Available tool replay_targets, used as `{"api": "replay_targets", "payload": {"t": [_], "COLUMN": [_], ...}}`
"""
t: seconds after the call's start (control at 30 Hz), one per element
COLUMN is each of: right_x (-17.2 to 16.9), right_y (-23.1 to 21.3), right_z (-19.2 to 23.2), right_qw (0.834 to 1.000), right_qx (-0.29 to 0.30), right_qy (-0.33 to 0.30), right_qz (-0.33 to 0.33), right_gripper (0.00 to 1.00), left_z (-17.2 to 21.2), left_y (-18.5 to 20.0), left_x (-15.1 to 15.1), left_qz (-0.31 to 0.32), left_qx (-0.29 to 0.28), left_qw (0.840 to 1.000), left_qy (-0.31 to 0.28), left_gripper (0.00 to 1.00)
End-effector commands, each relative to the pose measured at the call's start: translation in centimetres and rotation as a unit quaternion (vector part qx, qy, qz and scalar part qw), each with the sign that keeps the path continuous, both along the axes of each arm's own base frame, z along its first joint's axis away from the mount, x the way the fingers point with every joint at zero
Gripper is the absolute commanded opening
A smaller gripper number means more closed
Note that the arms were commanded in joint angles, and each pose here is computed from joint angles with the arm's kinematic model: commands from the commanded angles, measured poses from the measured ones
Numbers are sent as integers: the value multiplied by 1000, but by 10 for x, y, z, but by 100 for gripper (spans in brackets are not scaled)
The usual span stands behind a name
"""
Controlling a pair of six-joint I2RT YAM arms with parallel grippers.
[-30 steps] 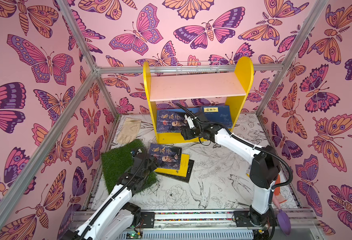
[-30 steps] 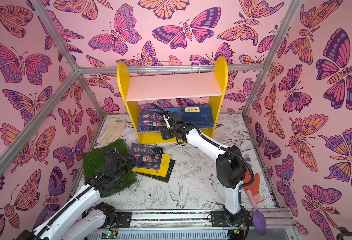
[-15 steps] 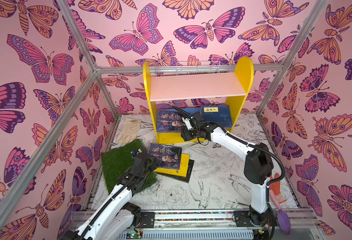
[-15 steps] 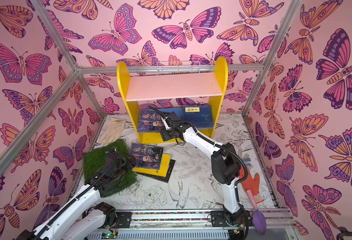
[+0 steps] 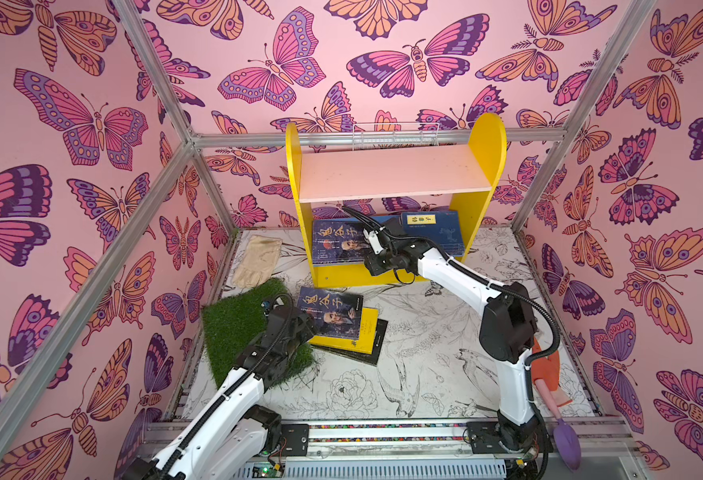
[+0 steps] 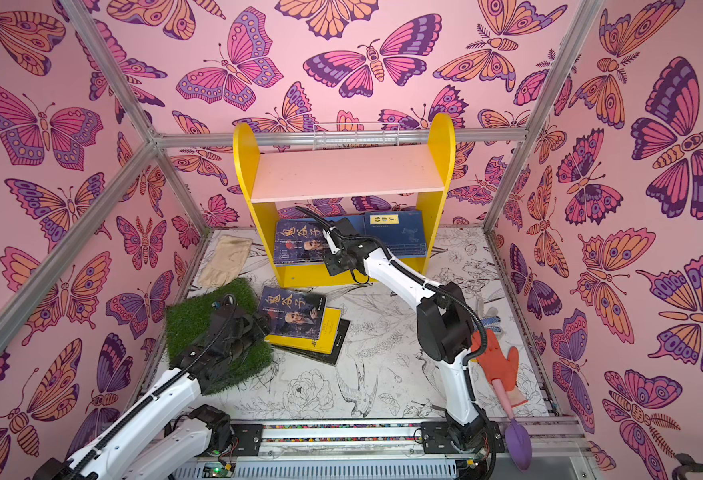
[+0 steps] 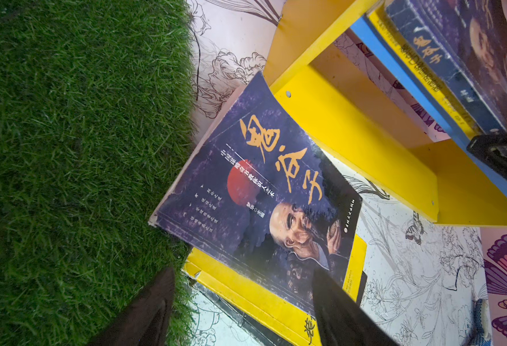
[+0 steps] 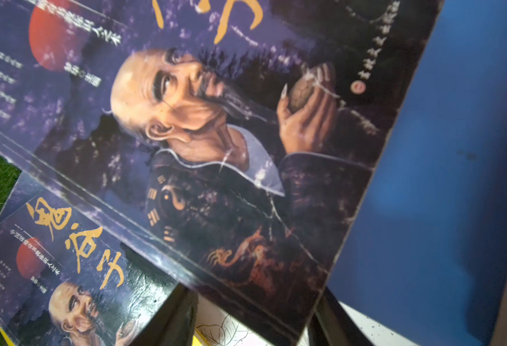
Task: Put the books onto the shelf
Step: 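Move the right gripper to the second dark purple book while the left reaches it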
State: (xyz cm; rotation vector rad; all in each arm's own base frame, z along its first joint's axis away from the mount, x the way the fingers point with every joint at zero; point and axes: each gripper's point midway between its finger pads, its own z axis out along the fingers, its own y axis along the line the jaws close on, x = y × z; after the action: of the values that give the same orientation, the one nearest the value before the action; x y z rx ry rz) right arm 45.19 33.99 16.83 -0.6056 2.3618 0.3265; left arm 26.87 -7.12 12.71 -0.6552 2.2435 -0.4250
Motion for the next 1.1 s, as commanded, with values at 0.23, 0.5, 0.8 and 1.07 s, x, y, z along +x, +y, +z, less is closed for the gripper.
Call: {"api": "replay_targets", "payload": {"t": [0.23,0.5,0.8,1.07], "right_x": [-1,-38,-142,-185], "right_y": [15,-24,-4,28], "right_z": [14,64,-17,-88], "right_qw": [999,993,983,958], "right_qx": [36,68,154,152], "right_qy": [-20,-94,83,215], "right_qz": [17,-28,58,111], "right_gripper": [45,63,63,62], "left_z": [-2,-14,-34,-77], "left_y": [12,19,11,3], "left_x": [8,32,44,33], "left_qz": [6,0,-35,-47], "left_qx": [42,39,20,2], "left_qw": [999,997,996,991], "left_qy": [17,64,74,125], "left_gripper": [74,75,71,66]}}
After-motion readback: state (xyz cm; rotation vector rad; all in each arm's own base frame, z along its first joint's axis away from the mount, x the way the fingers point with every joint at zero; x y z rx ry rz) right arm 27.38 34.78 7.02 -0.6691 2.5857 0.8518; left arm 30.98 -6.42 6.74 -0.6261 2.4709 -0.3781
